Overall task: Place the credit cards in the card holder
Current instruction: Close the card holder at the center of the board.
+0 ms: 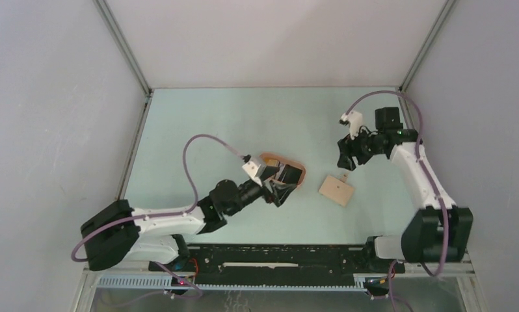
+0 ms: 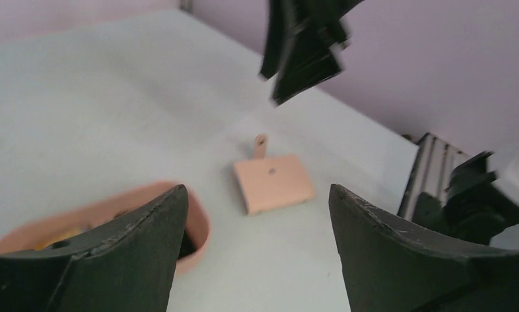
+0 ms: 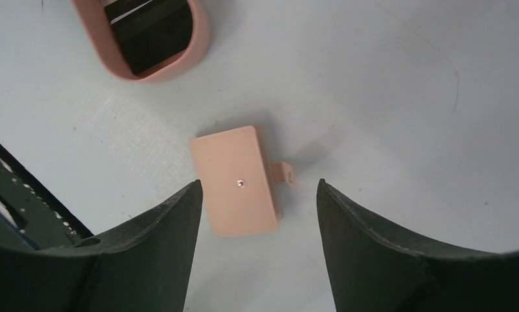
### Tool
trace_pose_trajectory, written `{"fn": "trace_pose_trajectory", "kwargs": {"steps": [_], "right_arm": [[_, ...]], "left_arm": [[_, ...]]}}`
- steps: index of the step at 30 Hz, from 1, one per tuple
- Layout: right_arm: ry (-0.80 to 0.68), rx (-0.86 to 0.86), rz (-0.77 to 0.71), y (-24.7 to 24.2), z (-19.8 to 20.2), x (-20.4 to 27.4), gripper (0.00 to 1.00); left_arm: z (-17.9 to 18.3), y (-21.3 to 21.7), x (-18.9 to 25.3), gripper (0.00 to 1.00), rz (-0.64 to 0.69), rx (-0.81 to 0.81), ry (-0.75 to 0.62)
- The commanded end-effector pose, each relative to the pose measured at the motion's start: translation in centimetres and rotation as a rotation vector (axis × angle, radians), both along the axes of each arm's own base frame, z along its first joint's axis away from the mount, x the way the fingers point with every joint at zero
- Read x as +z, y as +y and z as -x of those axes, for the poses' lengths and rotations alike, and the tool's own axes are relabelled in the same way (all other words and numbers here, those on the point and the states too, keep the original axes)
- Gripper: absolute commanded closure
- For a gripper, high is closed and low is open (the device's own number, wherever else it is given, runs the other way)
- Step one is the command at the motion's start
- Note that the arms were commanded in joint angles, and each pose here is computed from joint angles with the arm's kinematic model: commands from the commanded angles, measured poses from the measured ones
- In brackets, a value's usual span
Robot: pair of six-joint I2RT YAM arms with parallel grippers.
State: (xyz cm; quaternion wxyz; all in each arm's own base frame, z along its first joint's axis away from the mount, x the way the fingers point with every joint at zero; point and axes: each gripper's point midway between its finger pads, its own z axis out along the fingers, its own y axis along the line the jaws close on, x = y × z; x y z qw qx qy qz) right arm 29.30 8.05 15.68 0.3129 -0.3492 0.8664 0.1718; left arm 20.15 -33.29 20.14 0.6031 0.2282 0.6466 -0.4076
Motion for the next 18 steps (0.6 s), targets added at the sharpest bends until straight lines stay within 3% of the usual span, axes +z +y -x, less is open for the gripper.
{"fn": "trace_pose_trajectory", "kwargs": {"steps": [1,8,12,18], "right_arm": [[0.188,-0.012,-0.196,-0.5,-0.7,-1.4,0.29],[0.306,-0.069,-0.191,-2.3,-2.1,-4.4,0.42],[0.344,-0.081,-0.168,-2.6,-2.2,-5.6,0.55],[0.373,-0.107,-0.124,-3.3,-2.3,-6.7,0.61]], "left_arm": [[-0.1,-5.4,5.1,0.20,0.080,-0.232,-0.005],[-2.2,-11.6,3.3,0.39,-0.021,-0.434,0.077],[-2.6,-13.9,0.0,0.52,-0.078,-0.506,0.136],[-3.1,-14.6,-4.0,0.59,-0.134,-0.498,0.209]]}}
